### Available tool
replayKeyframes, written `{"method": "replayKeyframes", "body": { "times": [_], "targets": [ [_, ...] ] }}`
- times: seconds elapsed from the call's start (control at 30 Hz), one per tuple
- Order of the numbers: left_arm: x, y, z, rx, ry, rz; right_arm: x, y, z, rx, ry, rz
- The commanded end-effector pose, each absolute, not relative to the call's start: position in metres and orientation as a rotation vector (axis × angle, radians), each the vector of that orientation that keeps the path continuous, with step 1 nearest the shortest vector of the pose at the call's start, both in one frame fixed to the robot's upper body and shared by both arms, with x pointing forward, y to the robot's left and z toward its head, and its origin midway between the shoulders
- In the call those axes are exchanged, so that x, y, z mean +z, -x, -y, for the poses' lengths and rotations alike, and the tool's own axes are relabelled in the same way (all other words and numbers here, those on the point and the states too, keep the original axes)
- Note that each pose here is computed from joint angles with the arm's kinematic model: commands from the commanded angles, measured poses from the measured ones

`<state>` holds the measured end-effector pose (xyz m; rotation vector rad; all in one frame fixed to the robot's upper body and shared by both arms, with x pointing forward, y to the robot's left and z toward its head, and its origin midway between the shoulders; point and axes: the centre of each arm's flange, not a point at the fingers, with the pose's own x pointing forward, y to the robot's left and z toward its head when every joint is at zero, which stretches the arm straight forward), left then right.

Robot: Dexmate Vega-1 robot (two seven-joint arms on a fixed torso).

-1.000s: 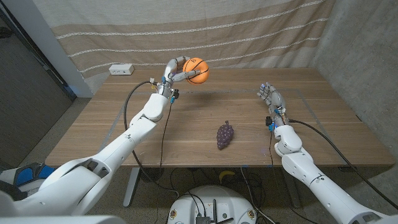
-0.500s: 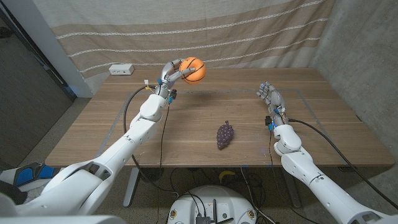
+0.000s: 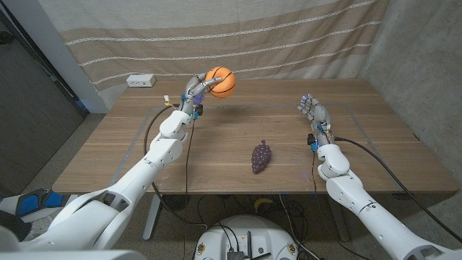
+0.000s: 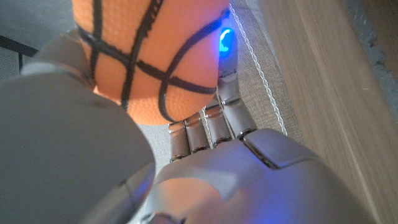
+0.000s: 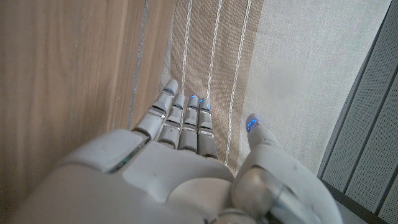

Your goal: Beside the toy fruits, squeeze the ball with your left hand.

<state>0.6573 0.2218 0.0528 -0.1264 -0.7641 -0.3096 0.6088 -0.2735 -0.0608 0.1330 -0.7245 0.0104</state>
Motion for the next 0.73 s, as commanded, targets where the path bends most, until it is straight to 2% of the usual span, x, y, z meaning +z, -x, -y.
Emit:
{"method": "replayKeyframes", "body": {
  "times": [0.03, 0.73],
  "targets": [
    [0.039, -0.66, -0.231, -0.346, 0.264, 0.676, -0.057, -0.604, 0.272, 0.02, -0.124, 0.751],
    [0.016, -0.661, -0.239, -0.392, 0.474, 0.542, -0.038, -0.594, 0.273, 0.044, -0.088, 0.808]
  ]
}}
